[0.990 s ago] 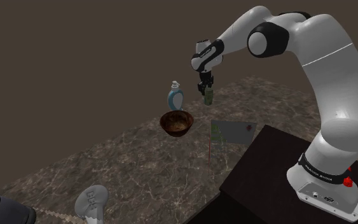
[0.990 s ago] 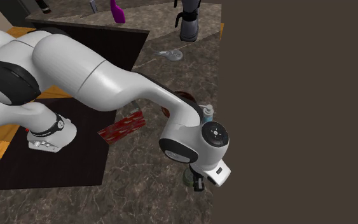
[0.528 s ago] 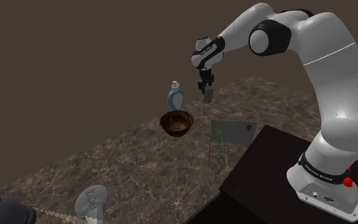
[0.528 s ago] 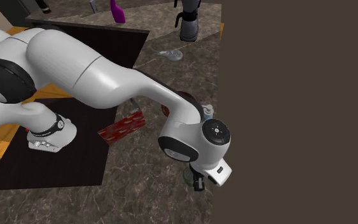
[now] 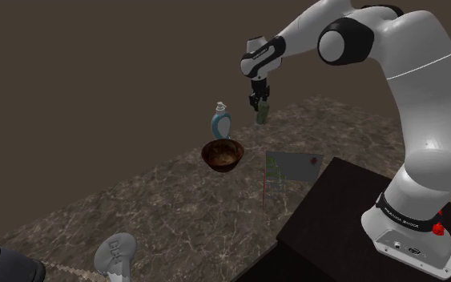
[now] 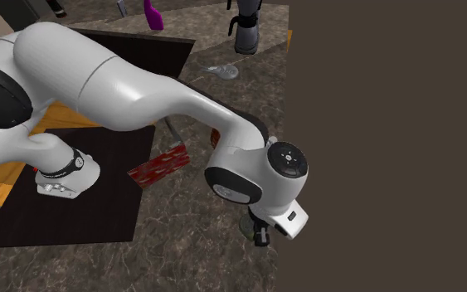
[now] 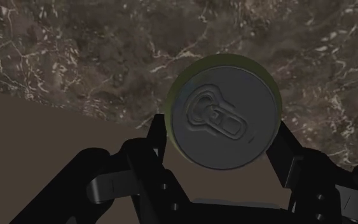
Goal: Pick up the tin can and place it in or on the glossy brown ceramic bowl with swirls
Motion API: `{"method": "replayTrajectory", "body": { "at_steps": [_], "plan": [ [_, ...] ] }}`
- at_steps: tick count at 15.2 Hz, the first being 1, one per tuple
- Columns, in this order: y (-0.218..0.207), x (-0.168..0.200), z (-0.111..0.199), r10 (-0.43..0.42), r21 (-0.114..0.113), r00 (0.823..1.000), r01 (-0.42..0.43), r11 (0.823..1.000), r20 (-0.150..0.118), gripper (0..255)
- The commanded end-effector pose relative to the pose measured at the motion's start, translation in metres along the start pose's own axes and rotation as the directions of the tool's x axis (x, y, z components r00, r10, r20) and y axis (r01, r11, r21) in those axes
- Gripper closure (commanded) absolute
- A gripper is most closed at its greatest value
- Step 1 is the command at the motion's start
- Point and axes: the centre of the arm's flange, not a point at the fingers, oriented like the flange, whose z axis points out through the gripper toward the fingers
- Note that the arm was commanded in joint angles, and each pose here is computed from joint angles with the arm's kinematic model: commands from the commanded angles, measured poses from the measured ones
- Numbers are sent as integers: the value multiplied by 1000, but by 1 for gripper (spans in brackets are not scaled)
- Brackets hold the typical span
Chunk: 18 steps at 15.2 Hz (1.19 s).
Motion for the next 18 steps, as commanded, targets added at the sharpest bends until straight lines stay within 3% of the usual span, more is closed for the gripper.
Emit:
{"method": "replayTrajectory", "body": {
  "at_steps": [1, 18],
  "plan": [
    [2, -1, -11, 0, 0, 1000, 0, 1000, 0, 255],
    [10, -7, -101, 0, 0, 1000, 0, 1000, 0, 255]
  ]
}}
